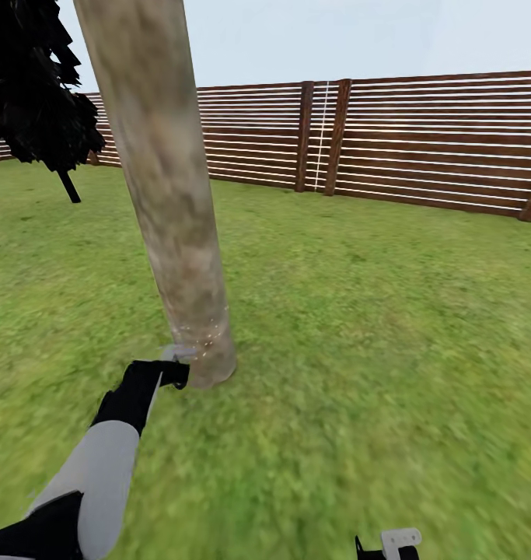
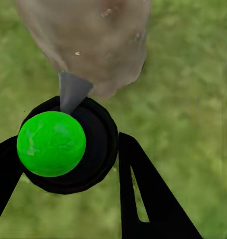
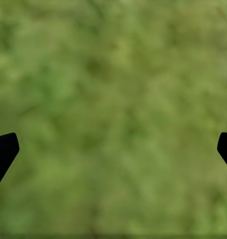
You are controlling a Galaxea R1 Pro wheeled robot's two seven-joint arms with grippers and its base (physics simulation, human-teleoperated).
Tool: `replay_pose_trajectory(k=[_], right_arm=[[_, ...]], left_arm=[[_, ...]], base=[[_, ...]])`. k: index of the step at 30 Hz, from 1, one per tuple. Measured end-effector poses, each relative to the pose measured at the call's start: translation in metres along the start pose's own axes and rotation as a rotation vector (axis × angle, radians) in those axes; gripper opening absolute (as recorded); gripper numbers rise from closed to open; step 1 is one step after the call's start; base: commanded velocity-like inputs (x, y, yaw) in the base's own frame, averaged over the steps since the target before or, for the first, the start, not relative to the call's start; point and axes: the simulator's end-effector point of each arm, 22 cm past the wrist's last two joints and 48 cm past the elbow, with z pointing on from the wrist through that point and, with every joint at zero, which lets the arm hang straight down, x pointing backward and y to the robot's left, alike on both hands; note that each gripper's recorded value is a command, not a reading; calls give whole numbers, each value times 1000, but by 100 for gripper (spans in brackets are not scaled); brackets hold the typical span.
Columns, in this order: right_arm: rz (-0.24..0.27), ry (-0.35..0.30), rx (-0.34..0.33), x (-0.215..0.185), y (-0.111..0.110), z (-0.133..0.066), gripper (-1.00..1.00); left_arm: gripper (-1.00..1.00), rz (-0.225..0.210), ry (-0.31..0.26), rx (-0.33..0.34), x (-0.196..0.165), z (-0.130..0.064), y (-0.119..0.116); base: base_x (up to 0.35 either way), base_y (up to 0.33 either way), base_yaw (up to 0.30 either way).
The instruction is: In the garden, pick up the pesticide atomizer on the floor and spray pesticide onto both trees until each tree trunk is fully covered.
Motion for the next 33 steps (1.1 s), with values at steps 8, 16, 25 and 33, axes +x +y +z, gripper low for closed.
replay_pose_trajectory(k=[8,16,25,33], right_arm=[[1,0,-1,0,1,0,100],[2,0,-2,0,1,0,100],[1,0,0,0,0,0,100],[2,0,0,0,1,0,100]], left_arm=[[-100,-26,-1,-76,-33,-20,68],[-100,-27,-61,-11,-80,-38,30],[-100,-30,-88,-25,-91,-47,33],[-100,-35,-88,-41,-88,-47,42]], base=[[0,0,80],[0,0,38],[36,-221,0],[111,-79,164]])
